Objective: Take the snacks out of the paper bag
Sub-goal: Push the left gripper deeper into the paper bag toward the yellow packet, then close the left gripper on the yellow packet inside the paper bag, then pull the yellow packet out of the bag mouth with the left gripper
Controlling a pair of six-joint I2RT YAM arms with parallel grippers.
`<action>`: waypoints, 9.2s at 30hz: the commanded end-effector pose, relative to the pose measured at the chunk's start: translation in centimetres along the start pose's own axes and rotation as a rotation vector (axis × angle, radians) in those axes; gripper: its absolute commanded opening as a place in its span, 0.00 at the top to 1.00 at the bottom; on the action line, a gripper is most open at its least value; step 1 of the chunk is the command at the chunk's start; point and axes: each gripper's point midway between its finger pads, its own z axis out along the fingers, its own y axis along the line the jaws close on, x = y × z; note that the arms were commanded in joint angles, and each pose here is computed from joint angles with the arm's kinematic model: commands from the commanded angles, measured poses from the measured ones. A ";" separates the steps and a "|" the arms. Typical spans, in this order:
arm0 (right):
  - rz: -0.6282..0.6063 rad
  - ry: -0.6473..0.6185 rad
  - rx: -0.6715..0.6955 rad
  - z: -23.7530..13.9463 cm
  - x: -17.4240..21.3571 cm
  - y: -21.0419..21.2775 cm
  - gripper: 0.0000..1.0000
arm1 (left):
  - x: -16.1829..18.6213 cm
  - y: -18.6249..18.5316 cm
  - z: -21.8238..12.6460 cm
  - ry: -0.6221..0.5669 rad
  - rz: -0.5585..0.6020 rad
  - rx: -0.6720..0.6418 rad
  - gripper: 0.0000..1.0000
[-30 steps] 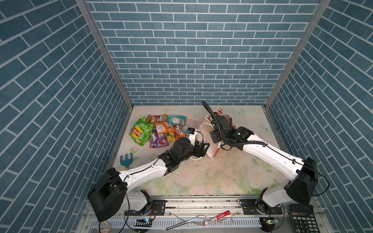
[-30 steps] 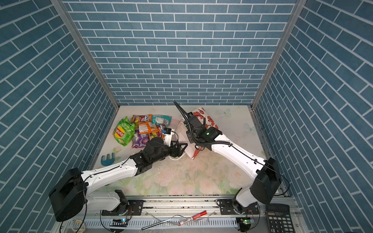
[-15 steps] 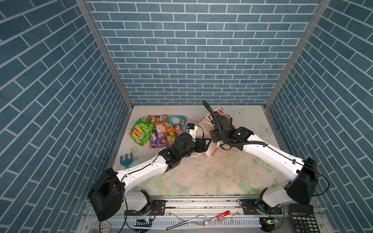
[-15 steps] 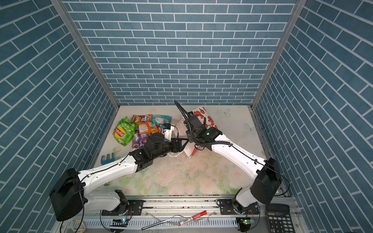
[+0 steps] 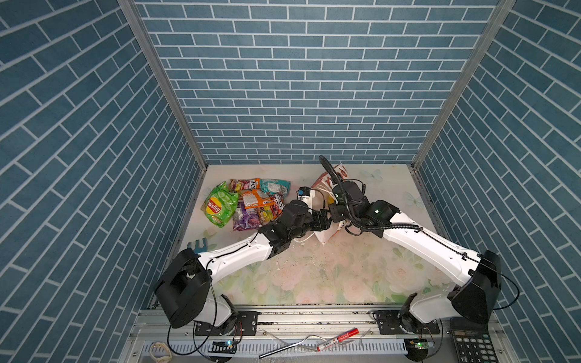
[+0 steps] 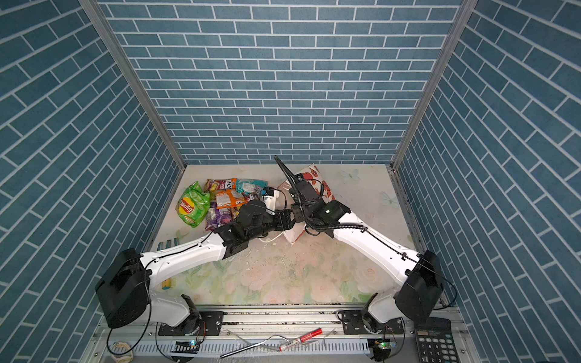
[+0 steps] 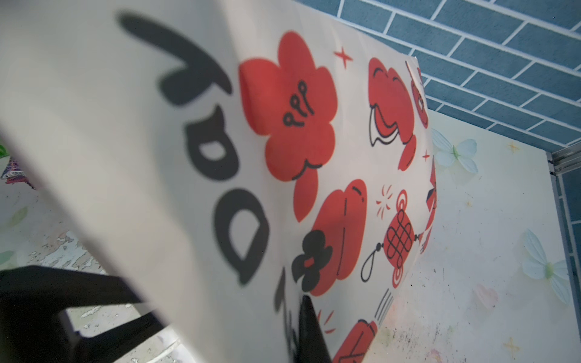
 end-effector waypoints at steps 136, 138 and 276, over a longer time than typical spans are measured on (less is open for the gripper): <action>-0.004 -0.042 -0.082 -0.7 -1.7 0.0 1.00 | 0.8 3.0 9.8 0.022 -0.110 -0.063 0.19; -0.003 -0.044 -0.096 -0.7 -1.7 0.2 1.00 | 0.5 3.1 9.9 0.003 -0.133 -0.056 0.14; 0.229 -0.157 0.181 -1.9 -2.1 -6.1 1.00 | -9.2 -4.7 -0.1 -0.083 -0.053 0.104 1.00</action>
